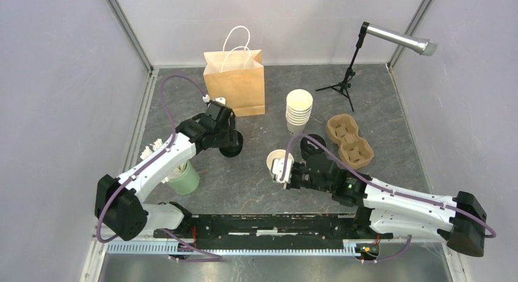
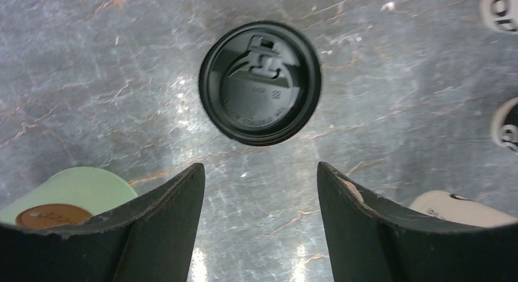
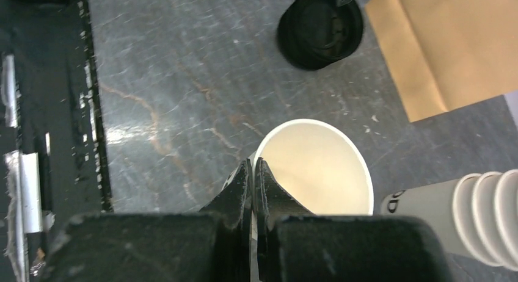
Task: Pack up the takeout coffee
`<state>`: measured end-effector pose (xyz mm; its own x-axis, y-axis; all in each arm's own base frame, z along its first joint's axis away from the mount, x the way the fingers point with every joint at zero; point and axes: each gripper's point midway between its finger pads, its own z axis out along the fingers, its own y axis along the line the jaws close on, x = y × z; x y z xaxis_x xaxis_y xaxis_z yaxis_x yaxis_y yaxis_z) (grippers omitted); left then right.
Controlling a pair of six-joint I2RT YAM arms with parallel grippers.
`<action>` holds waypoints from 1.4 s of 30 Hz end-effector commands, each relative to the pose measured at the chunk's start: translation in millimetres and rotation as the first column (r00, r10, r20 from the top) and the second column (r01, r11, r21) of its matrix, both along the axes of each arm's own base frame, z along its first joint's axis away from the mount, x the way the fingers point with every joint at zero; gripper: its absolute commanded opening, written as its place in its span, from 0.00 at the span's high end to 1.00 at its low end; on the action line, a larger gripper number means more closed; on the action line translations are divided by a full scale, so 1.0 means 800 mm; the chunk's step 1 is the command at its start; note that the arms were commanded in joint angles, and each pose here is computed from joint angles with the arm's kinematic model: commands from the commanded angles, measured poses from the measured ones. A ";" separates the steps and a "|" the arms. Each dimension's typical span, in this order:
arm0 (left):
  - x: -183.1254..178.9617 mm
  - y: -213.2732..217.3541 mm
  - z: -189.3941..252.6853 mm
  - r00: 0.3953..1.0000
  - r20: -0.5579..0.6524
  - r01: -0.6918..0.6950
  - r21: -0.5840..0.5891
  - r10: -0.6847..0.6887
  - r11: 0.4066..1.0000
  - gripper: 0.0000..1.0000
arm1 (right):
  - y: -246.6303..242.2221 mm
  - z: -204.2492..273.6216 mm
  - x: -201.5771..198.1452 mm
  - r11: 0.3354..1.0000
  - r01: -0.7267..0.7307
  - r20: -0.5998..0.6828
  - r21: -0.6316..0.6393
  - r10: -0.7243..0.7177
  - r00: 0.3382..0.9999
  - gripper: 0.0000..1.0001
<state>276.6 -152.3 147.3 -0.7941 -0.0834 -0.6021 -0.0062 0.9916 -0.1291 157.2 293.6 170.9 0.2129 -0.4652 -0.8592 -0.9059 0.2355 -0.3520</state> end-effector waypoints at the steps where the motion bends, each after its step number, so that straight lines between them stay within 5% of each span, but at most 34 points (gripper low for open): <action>1: -0.006 0.033 -0.018 0.997 0.002 -0.072 0.083 0.072 0.994 0.27 | 0.009 0.005 -0.012 0.997 0.028 0.036 0.069 -0.030 0.999 0.98; 16: -0.017 0.044 -0.043 0.995 0.015 -0.097 -0.004 0.097 0.995 0.28 | 0.039 -0.041 -0.077 0.996 -0.061 0.072 -0.064 0.066 0.995 0.77; 29: 0.060 0.042 -0.027 0.972 0.150 -0.183 -0.017 0.183 0.983 0.39 | 0.043 0.026 -0.107 0.985 -0.137 -0.007 0.109 0.139 0.990 0.42; 36: 0.069 0.048 -0.046 0.974 0.130 -0.196 0.056 0.187 0.979 0.60 | 0.026 0.049 -0.101 0.983 -0.092 -0.002 0.162 0.093 0.996 0.21; 42: 0.072 0.054 -0.054 0.975 0.127 -0.196 0.095 0.183 0.976 0.59 | 0.011 0.059 -0.086 0.978 -0.017 0.011 0.208 0.015 1.000 0.13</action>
<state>315.3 -112.9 89.7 -0.7451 -0.1621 -0.6469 -0.1713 0.9840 -0.0492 80.3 306.8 197.4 0.2471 -0.3242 -0.9132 -0.9225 0.2096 -0.3240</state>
